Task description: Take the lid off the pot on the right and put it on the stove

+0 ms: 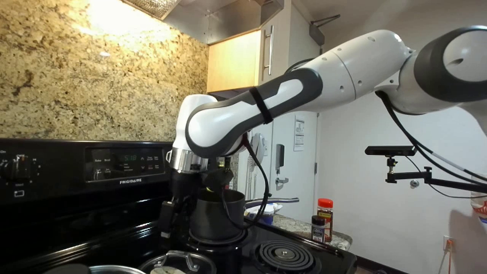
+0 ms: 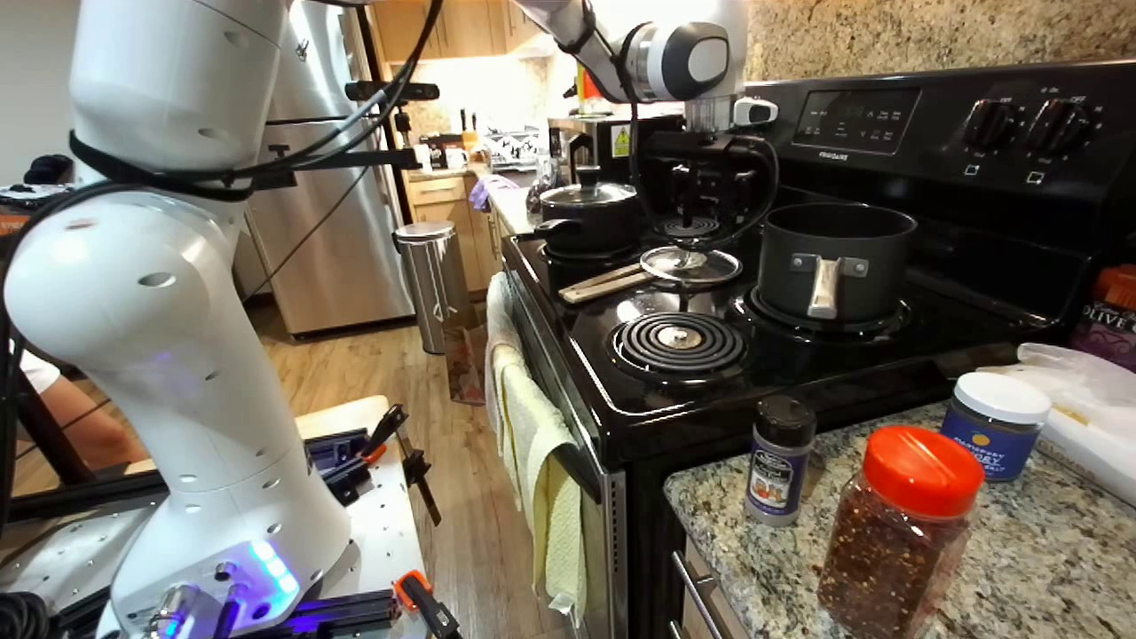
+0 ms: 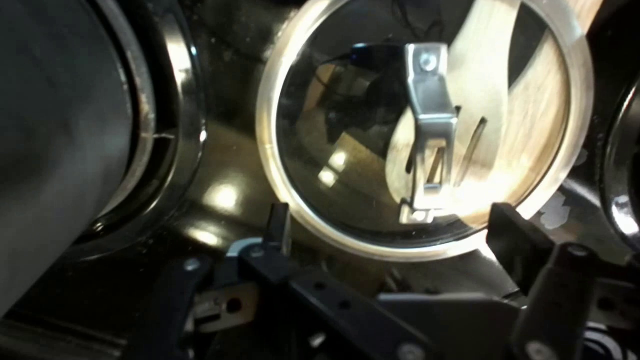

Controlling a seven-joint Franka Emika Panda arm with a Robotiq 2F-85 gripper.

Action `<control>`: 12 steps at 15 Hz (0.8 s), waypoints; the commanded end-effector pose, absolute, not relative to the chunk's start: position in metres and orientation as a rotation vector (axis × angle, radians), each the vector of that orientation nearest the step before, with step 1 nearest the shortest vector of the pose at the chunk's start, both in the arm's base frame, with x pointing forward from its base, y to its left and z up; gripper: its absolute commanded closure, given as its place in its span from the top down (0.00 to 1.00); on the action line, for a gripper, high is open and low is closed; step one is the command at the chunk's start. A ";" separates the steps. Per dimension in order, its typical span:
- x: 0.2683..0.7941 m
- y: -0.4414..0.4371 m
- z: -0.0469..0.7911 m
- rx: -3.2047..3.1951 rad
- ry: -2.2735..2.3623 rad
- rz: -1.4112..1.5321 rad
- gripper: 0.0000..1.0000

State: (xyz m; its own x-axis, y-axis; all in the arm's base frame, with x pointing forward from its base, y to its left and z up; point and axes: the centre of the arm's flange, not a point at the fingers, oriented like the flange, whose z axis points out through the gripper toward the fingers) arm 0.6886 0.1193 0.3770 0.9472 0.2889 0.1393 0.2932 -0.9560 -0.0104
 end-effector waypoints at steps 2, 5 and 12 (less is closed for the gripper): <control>0.681 0.115 0.430 -3.162 -0.274 -0.311 1.00; 0.672 0.109 0.455 -3.218 -0.163 -0.317 1.00; 0.634 0.035 0.497 -3.249 0.202 -0.295 1.00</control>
State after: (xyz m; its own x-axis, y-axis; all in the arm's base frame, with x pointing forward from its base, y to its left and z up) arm 0.6651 0.0647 0.4830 0.9822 -0.0311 0.1852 -0.0535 -0.9917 0.1170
